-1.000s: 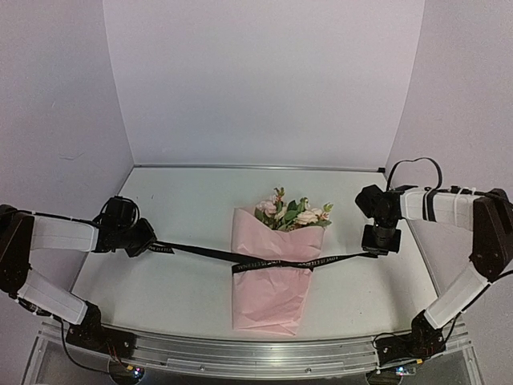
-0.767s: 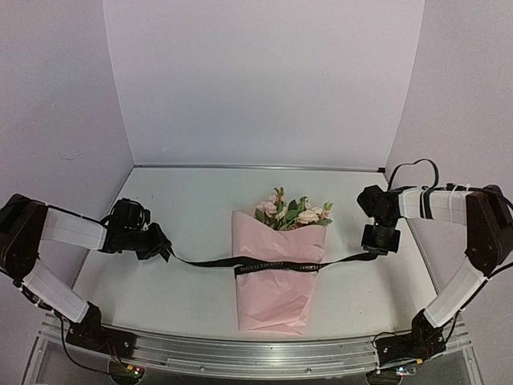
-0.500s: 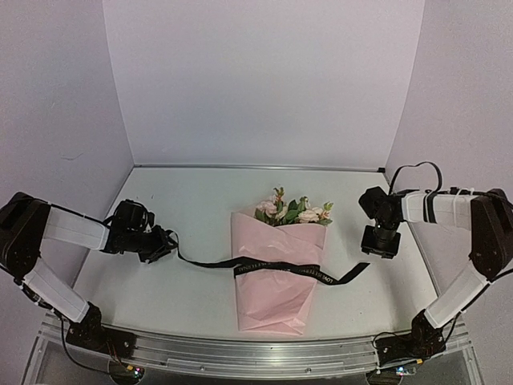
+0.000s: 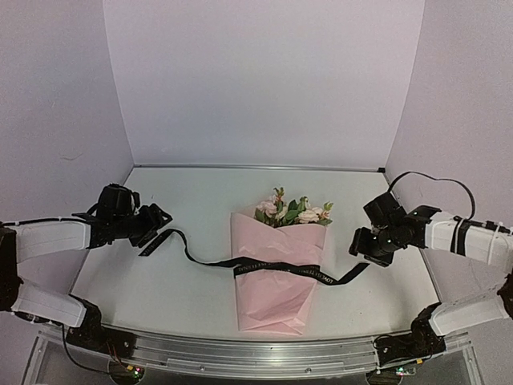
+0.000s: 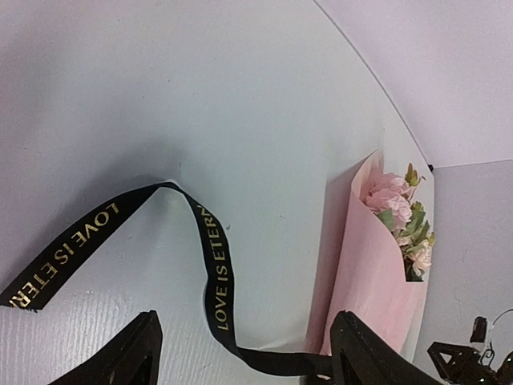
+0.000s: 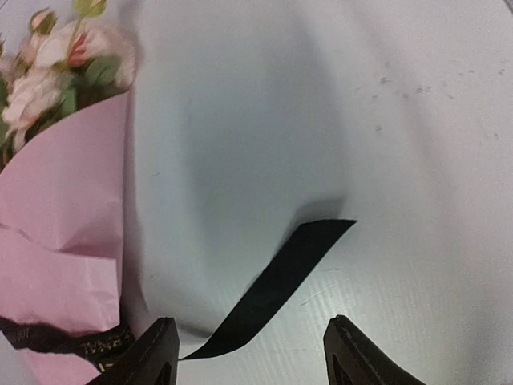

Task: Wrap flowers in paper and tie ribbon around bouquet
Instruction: Tie the ribbon around the folded bouquet.

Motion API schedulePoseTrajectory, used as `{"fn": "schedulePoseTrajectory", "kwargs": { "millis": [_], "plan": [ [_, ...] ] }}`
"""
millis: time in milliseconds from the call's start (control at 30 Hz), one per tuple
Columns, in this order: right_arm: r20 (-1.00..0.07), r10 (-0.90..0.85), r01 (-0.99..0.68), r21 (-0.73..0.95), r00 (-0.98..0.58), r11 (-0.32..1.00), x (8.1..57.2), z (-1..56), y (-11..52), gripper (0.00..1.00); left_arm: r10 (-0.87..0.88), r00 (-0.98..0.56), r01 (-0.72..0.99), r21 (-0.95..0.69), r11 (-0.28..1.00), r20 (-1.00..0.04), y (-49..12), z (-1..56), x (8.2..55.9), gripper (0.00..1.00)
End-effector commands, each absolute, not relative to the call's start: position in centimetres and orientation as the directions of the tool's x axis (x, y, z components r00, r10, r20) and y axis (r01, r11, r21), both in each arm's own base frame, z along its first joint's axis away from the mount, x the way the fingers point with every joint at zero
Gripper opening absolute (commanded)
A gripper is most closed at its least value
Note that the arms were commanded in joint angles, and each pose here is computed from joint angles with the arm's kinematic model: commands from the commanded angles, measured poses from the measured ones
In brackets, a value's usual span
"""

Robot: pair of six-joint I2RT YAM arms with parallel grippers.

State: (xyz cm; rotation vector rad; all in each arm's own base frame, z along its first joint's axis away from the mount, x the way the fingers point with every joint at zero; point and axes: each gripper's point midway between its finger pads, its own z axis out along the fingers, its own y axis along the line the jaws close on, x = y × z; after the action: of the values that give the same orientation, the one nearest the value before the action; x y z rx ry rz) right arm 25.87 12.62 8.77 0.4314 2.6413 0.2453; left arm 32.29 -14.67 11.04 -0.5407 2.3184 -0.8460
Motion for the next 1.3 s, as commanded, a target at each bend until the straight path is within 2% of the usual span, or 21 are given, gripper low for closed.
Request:
{"fn": "schedulePoseTrajectory", "kwargs": {
  "millis": [0, 200, 433, 633, 833, 1267],
  "plan": [
    [-0.474, 0.16, -0.018, 0.35, -0.866, 0.936, 26.0, 10.1, 19.0, 0.62, -0.518, -0.762, -0.088, -0.73, 0.678, -0.389, -17.2, 13.5, 32.1, 0.72],
    [-0.523, -0.214, -0.391, 0.255, -0.825, 0.884, 24.6, 10.0, 24.1, 0.59, -0.367, -0.84, 0.012, -0.688, 0.725, -0.401, -21.9, 12.3, 30.3, 0.72],
    [-0.438, -0.518, -0.593, 0.042, -0.734, 0.804, 23.4, 8.6, 26.9, 0.57, -0.33, -0.865, 0.032, -0.698, 0.716, -0.378, -23.4, 11.7, 29.8, 0.71],
    [-0.39, -0.574, -0.588, -0.095, -0.72, 0.803, 23.9, 7.8, 26.1, 0.57, -0.273, -0.887, 0.064, -0.686, 0.725, -0.372, -25.1, 11.1, 29.5, 0.69],
    [-0.346, -0.579, -0.583, -0.106, -0.738, 0.806, 22.6, 6.7, 25.9, 0.55, -0.227, -0.898, 0.104, -0.682, 0.724, -0.377, -26.7, 11.2, 29.6, 0.69],
    [-0.326, -0.541, -0.542, -0.098, -0.775, 0.835, 22.6, 5.1, 25.9, 0.35, -0.244, -0.911, 0.064, -0.699, 0.712, -0.332, -27.3, 10.1, 29.7, 0.7]
  ]
}}
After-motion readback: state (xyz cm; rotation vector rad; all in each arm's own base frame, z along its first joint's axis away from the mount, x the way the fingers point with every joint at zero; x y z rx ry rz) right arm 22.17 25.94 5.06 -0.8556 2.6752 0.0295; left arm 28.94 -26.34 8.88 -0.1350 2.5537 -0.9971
